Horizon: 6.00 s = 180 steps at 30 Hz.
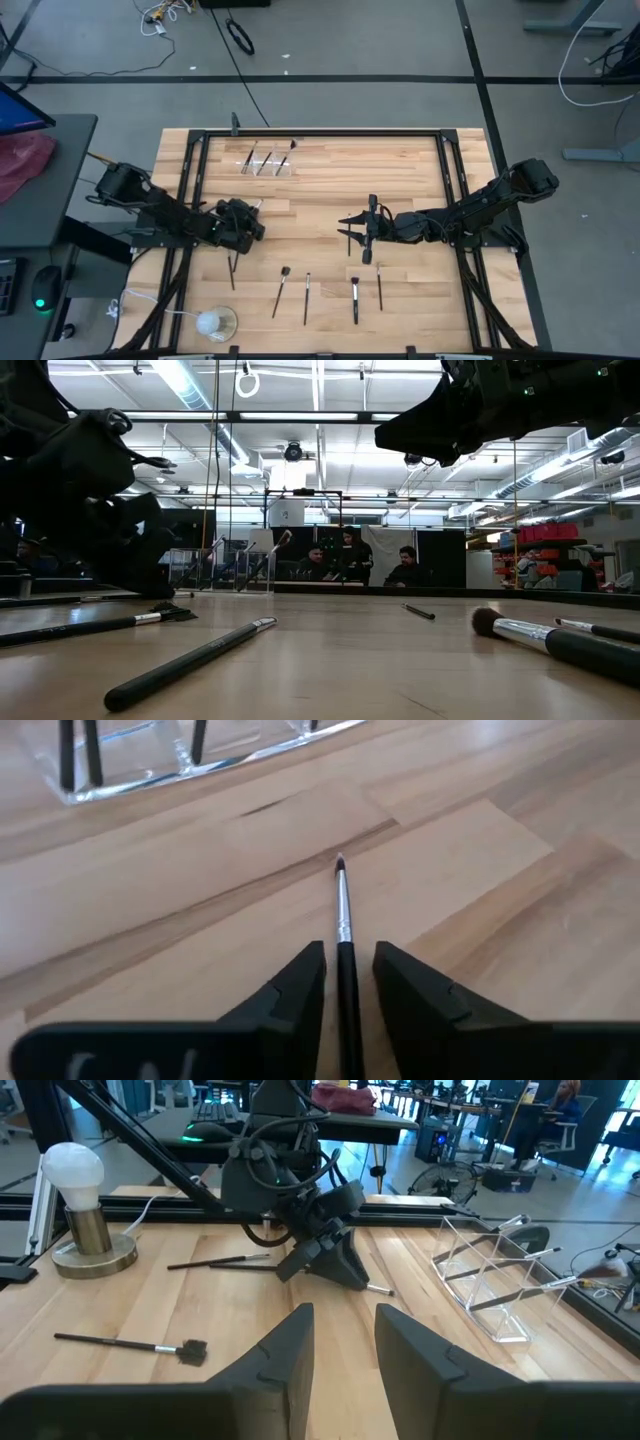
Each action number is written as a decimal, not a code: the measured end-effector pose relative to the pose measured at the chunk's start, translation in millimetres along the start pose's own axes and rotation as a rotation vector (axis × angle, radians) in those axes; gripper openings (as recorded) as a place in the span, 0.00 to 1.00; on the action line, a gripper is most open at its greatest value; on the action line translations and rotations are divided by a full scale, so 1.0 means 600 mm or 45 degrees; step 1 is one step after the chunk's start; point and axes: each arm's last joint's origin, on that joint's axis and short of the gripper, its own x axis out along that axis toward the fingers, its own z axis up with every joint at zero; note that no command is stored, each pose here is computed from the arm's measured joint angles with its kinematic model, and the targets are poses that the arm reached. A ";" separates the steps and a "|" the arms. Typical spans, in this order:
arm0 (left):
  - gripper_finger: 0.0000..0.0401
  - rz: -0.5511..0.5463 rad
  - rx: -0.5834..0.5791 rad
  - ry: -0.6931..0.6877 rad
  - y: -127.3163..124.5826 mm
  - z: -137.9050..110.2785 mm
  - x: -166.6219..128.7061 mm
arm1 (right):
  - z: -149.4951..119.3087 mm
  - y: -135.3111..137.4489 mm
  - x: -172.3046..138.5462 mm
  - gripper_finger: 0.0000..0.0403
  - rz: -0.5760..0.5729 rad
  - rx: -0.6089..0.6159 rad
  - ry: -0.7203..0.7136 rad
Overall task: Put items in baskets/containers
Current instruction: Put the eyeshadow brush into the right section of the transparent organizer
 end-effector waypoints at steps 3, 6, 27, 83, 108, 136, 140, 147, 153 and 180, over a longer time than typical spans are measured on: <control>0.23 -0.002 0.077 0.023 0.000 0.001 0.002 | 0.000 0.000 0.000 0.28 0.000 0.000 0.000; 0.15 -0.005 0.134 0.046 0.001 0.003 0.005 | 0.000 0.000 0.000 0.28 0.000 0.000 0.000; 0.03 -0.213 0.214 -0.050 0.007 0.002 0.009 | -0.002 0.000 0.000 0.28 0.000 -0.014 0.011; 0.04 -1.167 0.204 -0.556 -0.182 0.169 -0.067 | -0.019 -0.023 0.110 0.33 0.338 -0.050 -0.388; 0.46 -0.881 0.513 -0.462 -0.175 0.151 -0.042 | 0.021 -0.036 0.102 0.02 0.171 -0.091 0.145; 0.04 -0.748 0.714 -0.380 -0.217 0.204 -0.045 | 0.046 -0.034 0.115 0.02 0.166 -0.107 0.221; 0.04 -0.747 0.719 -0.383 -0.218 0.204 -0.045 | 0.046 -0.034 0.115 0.02 0.170 -0.106 0.218; 0.03 -0.745 0.713 -0.388 -0.218 0.204 -0.046 | 0.048 -0.034 0.115 0.14 0.170 -0.103 0.205; 0.03 -0.707 0.685 -0.357 -0.211 0.199 -0.039 | 0.084 -0.045 0.085 0.28 0.104 -0.109 0.184; 0.03 -0.266 0.089 -0.808 0.035 0.338 0.007 | -0.040 -0.057 -0.040 0.31 0.115 0.300 0.046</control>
